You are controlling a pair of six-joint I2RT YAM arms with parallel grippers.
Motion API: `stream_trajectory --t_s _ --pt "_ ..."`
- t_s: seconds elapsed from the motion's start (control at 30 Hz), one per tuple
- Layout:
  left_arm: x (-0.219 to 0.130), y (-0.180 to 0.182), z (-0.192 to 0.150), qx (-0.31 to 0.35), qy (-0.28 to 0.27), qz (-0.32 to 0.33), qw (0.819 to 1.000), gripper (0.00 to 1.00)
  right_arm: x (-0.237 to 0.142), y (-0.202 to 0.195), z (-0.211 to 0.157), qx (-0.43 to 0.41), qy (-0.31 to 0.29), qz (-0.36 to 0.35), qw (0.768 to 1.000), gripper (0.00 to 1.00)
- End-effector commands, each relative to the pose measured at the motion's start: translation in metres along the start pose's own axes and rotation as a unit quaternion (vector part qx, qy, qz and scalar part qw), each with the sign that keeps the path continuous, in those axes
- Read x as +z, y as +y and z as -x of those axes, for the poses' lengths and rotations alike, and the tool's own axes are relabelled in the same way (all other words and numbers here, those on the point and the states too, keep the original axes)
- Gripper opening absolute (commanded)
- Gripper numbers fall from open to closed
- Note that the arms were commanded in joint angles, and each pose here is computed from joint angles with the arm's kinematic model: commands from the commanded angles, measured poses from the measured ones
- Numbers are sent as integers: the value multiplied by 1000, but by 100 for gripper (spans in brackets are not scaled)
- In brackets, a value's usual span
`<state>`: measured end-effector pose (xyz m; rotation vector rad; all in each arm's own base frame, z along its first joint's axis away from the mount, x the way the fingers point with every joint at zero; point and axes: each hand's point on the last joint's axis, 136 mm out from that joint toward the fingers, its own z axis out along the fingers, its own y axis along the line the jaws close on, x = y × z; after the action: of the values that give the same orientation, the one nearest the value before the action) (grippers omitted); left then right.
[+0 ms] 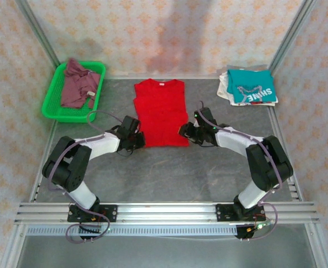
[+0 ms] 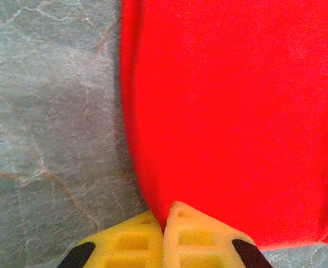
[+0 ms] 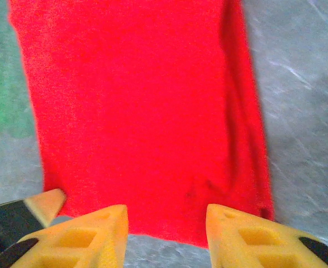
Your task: Fold and stack the t-shirts
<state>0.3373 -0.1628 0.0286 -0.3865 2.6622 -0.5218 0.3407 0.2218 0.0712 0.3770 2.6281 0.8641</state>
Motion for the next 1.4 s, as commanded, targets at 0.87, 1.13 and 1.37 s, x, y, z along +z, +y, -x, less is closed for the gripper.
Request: stream_trajectory --t_s 0.87,1.13,1.37 --pt "-8 12 -8 9 -1 16 1000 0 24 -12 -8 42 11 -14 999 25" --pt "-18 20 0 4 -18 16 1000 0 19 -24 -7 46 -6 -43 998 2" --pt "-18 24 -2 13 -28 6 1000 0 14 -31 -16 30 2 -41 999 0"
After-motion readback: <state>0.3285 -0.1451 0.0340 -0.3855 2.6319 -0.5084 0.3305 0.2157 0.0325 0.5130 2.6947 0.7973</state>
